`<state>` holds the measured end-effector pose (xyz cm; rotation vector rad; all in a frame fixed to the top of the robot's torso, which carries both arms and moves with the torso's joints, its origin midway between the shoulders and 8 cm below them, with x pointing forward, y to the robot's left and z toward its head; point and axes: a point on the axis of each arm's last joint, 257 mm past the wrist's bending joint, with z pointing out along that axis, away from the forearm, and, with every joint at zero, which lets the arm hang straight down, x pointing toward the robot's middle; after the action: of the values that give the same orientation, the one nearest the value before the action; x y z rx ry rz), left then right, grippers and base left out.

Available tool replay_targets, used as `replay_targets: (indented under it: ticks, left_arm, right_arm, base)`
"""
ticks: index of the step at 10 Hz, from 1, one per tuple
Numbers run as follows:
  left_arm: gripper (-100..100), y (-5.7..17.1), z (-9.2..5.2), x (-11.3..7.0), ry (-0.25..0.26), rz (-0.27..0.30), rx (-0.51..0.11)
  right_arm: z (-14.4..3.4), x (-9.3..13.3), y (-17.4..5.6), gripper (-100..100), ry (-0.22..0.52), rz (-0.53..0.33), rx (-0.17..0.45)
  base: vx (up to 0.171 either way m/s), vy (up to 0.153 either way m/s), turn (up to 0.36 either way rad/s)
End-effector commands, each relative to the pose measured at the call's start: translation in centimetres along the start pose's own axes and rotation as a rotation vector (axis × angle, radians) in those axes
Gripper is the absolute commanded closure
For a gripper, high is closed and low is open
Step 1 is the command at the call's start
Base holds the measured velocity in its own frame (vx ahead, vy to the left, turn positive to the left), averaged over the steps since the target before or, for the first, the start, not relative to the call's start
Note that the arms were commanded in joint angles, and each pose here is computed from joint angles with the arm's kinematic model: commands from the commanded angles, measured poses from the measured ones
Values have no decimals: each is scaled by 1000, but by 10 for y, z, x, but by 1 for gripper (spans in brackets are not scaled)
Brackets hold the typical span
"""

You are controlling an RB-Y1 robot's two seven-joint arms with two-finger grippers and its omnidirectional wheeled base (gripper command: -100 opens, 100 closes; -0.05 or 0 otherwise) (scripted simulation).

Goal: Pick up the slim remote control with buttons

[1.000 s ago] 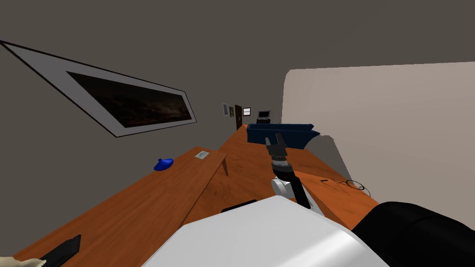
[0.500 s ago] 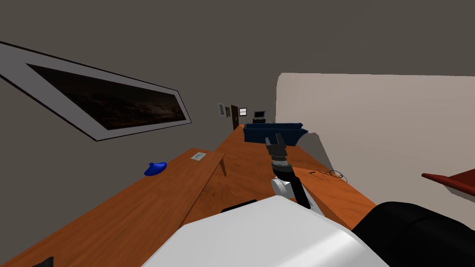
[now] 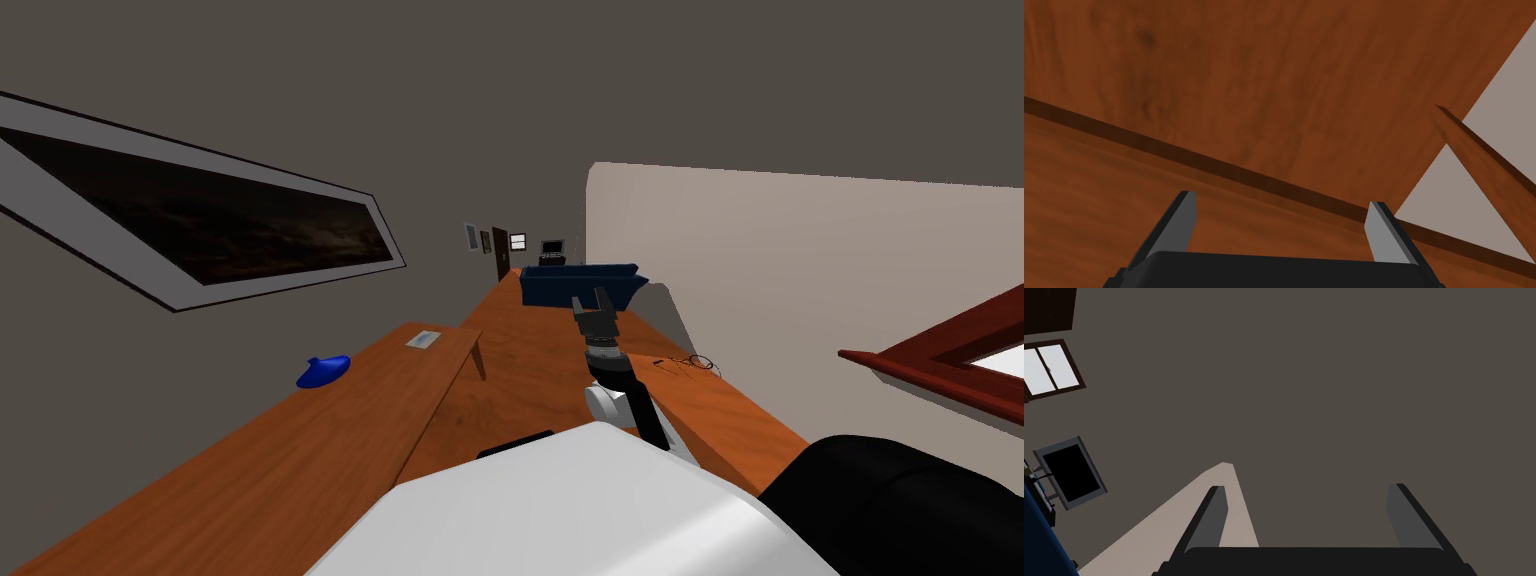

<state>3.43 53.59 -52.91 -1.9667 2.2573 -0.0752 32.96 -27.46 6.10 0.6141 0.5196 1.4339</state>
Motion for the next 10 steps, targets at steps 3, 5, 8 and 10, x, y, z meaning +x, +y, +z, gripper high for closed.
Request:
replay_targets:
  ticks: [3, 5, 8, 10]
  left_arm:
    - [-100, 24, -7, -23, -10, -26, -72]
    - [-100, 37, -12, -37, -17, -49, -108]
    - [-100, 46, -18, -49, -19, -83, -133]
    - [-100, 53, -23, -60, -25, -104, -154]
  right_arm:
    - [0, 0, 0, 0, 0, 0, 0]
    - [0, 0, 0, 0, 0, 0, 0]
    - [0, 0, 0, 0, 0, 0, 0]
    - [0, 0, 0, 0, 0, 0, 0]
  base:
    - [-74, 75, -173]
    - [-49, 74, -84]
    - [-89, 113, -158]
    - [-98, 146, -123]
